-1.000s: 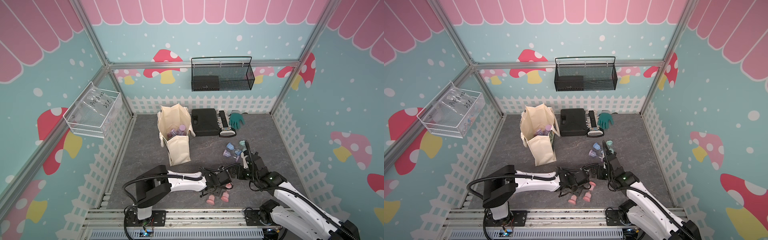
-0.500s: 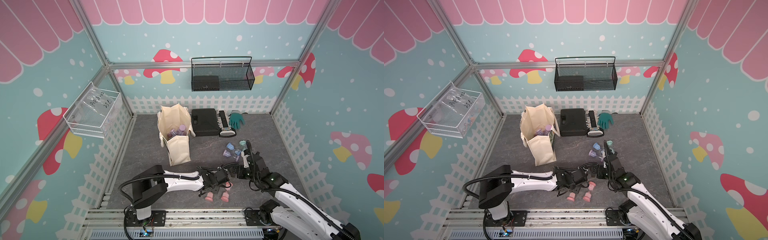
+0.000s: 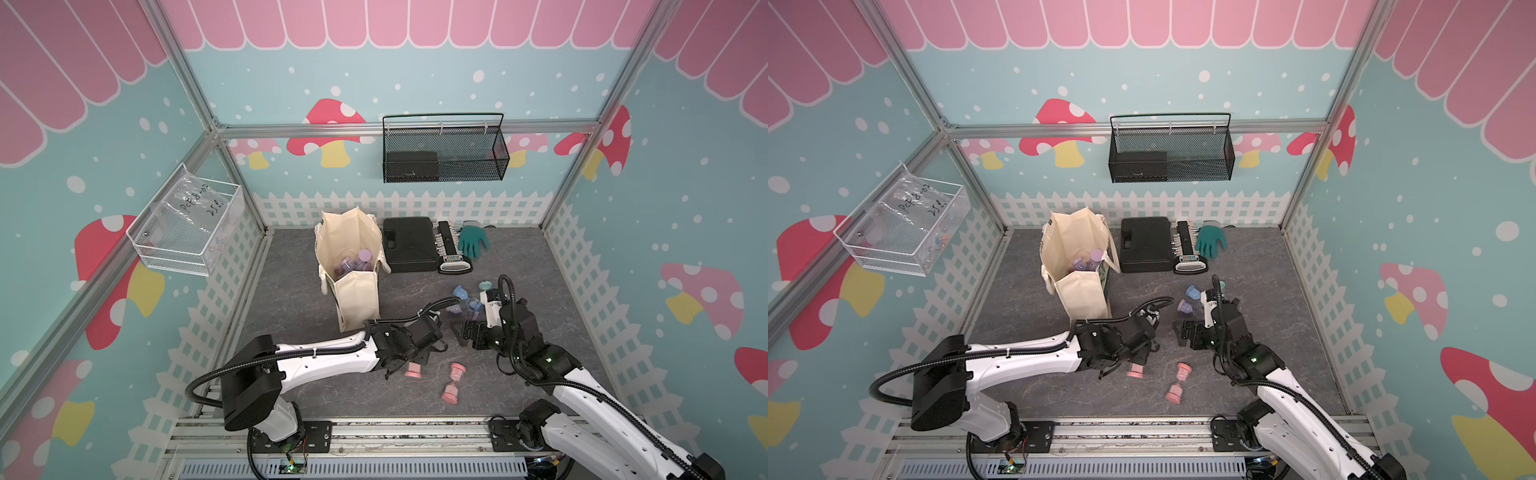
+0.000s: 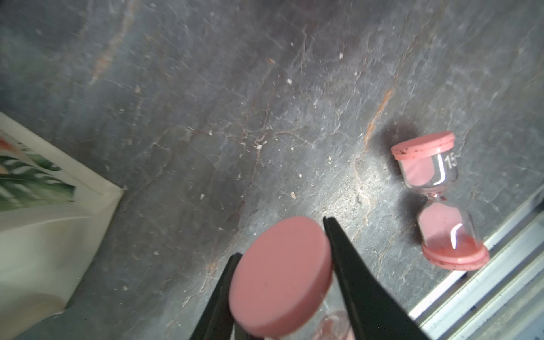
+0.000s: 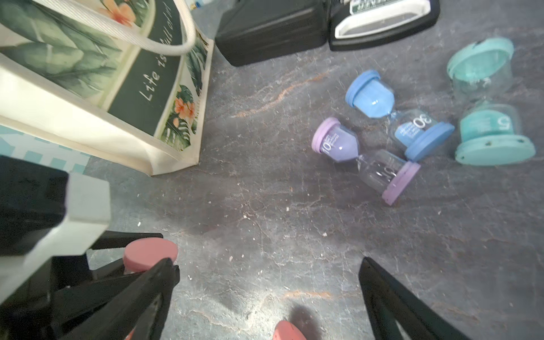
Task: Put the hourglass into the canvas bag
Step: Pick up the hourglass from the center of the board, then place the hourglass in the canvas bag.
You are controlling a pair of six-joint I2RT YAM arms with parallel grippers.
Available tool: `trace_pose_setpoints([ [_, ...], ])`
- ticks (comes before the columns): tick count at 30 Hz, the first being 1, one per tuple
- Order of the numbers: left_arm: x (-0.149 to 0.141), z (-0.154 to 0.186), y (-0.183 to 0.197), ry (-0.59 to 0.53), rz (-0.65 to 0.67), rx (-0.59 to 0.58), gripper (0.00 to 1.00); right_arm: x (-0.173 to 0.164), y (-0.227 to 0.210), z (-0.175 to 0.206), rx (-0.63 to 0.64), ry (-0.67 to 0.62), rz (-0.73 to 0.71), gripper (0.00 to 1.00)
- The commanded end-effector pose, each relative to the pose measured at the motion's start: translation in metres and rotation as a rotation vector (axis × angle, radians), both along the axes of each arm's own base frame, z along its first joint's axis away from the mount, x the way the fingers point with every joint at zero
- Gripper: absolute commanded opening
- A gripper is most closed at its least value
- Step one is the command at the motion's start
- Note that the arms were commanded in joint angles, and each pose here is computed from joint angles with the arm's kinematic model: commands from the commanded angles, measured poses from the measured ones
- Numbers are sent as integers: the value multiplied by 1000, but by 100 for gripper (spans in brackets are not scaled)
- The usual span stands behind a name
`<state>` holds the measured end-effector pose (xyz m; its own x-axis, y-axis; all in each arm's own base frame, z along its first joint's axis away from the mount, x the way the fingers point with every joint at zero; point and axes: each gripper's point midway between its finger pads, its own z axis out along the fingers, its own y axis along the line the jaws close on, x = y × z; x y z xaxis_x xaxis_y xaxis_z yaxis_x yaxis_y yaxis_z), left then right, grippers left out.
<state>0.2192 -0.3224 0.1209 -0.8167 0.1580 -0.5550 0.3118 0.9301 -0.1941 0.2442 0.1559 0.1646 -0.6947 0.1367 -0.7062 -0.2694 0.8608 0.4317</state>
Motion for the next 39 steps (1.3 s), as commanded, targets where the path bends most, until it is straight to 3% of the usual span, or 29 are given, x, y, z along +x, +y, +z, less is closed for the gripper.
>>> trace_pose_setpoints([
  [1,13,35,11,-75,11,-39,36,12,13,37,26,-123,54,100],
  [13,57,157,54,-337,90,-134,34,25,35,94,90,-325,155,100],
  [23,82,238,82,-466,164,-128,33,30,49,125,147,-415,208,99],
  [29,97,263,118,-507,274,-85,31,28,62,142,196,-475,278,100],
  [39,124,266,177,-488,465,-72,28,36,96,162,231,-530,453,100],
])
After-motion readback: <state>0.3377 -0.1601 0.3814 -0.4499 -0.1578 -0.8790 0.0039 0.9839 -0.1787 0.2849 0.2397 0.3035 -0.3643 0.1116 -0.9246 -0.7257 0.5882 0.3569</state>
